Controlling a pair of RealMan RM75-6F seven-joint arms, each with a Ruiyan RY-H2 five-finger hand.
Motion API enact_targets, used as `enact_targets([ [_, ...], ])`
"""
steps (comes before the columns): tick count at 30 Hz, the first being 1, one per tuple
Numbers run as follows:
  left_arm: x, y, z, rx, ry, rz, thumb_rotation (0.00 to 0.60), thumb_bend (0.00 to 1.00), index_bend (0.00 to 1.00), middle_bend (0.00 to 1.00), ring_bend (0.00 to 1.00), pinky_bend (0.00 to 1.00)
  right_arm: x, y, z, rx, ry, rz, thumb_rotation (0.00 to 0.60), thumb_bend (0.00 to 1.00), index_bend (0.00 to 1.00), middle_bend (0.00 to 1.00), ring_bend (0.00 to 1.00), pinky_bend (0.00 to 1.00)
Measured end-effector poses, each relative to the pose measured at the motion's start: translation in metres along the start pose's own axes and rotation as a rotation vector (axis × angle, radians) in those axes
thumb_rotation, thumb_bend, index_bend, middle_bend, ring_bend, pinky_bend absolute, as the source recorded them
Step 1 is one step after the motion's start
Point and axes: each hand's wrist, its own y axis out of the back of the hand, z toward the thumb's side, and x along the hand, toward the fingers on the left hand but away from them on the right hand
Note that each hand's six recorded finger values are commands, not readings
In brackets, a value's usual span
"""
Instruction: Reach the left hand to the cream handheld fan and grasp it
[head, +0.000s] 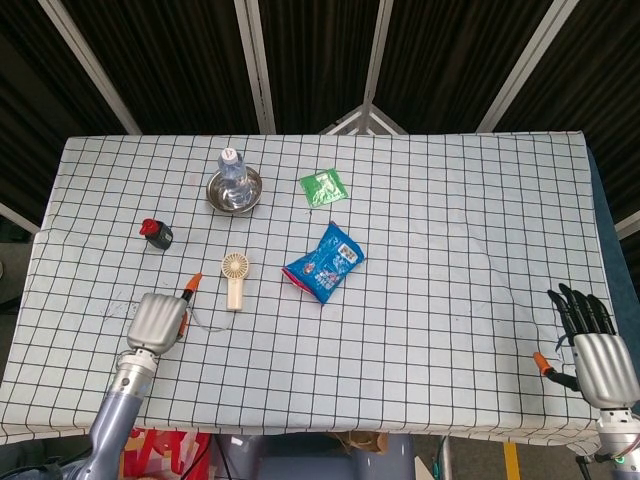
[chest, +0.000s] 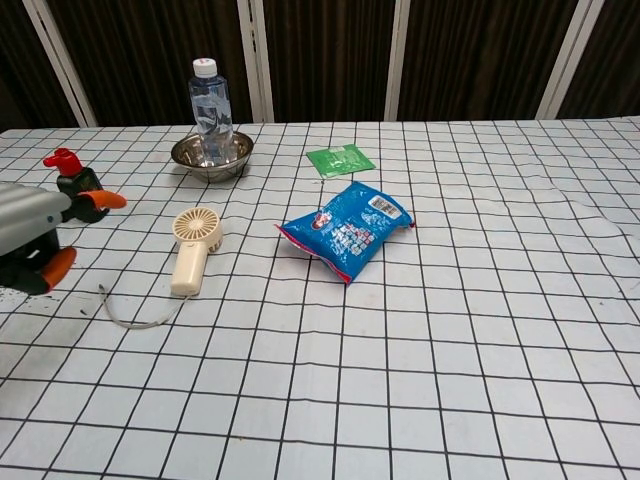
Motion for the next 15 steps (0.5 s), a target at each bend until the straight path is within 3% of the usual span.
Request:
enact_targets([
  [15,0.026,-0.015,0.038,0.030,-0.016,-0.051,0.600,0.88,0.03,0.93,0.85,0.89,-0.002,0.000,0.000,-0.003,0.001,0.009,0.600,0.28,0.09,0.00,0.00,0.00],
])
